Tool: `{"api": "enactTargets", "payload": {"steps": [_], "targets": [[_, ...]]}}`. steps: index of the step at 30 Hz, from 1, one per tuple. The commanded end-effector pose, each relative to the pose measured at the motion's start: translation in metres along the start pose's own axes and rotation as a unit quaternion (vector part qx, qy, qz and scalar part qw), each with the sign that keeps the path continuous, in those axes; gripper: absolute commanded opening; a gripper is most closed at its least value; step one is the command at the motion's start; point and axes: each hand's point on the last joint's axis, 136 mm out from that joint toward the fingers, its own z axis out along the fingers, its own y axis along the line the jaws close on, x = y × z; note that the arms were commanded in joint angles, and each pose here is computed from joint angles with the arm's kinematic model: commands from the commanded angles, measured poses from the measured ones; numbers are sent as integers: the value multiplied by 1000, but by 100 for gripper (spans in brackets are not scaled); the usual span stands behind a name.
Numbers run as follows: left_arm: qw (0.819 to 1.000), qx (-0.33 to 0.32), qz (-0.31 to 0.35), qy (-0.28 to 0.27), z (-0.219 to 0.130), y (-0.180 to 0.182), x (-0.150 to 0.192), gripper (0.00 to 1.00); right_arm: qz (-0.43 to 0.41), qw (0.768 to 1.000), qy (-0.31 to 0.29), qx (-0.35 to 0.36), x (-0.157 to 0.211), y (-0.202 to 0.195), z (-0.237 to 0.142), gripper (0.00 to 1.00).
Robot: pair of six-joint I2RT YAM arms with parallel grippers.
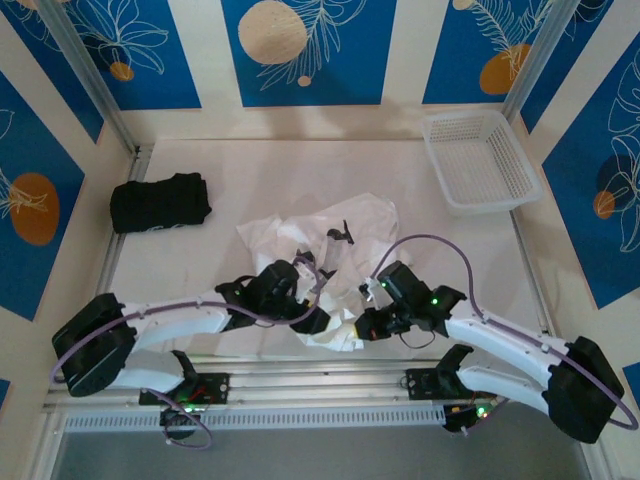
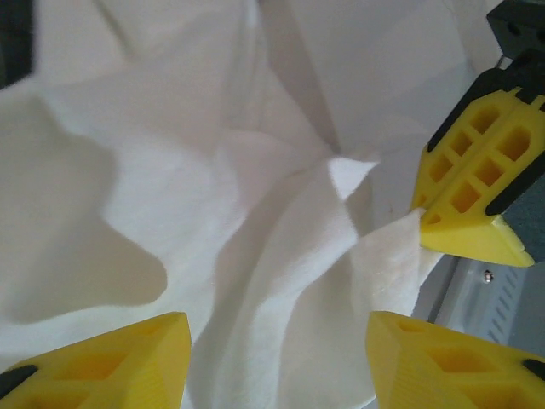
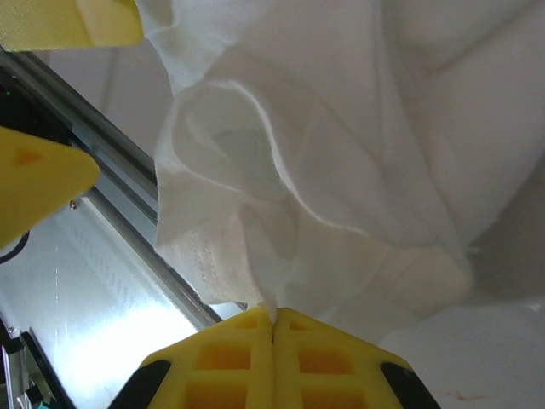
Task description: Fold the inside-out t-shirt
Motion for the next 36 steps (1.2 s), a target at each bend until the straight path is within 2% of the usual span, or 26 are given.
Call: {"api": "enactTargets", "payload": {"steps": [1,6,8,11,12,13,15,20,24,28,33,36], "targets": [[999,16,24,-14,9,-19,-17,57,22,1000,4,-15,10,1,-1,0],[999,-1,49,6,30,-21,-18,55,15,1000,-7,-13,10,0,-4,0],[998,-30,50,4,35,-10,-22,45,10,1000,-10,-15,9,1,-5,0],[997,-48,60,-12,36,-3,-34,16,-8,1000,-20,-19,6,5,-8,0],[997,-47,61,-22,34,-2,-40,10,-17,999,-25,-22,3,7,-9,0],[996,-44,63,-34,29,-3,-48,5,-31,999,-32,-26,1,11,-12,0],[995,-38,69,-56,16,-4,-66,1,-62,996,-49,-34,-7,19,-18,0],[991,-24,72,-107,-22,1,-111,1,-147,983,-99,-53,-27,41,-31,0],[989,-34,72,-121,-35,17,-134,2,-176,977,-113,-34,-42,40,-29,0],[992,-30,71,-103,-25,28,-137,6,-141,982,-123,23,-61,19,-28,0],[993,-28,69,-86,-14,35,-132,8,-105,986,-128,28,-72,8,-23,0],[994,-38,65,-80,-14,40,-129,16,-98,987,-123,36,-71,0,-21,0]]}}
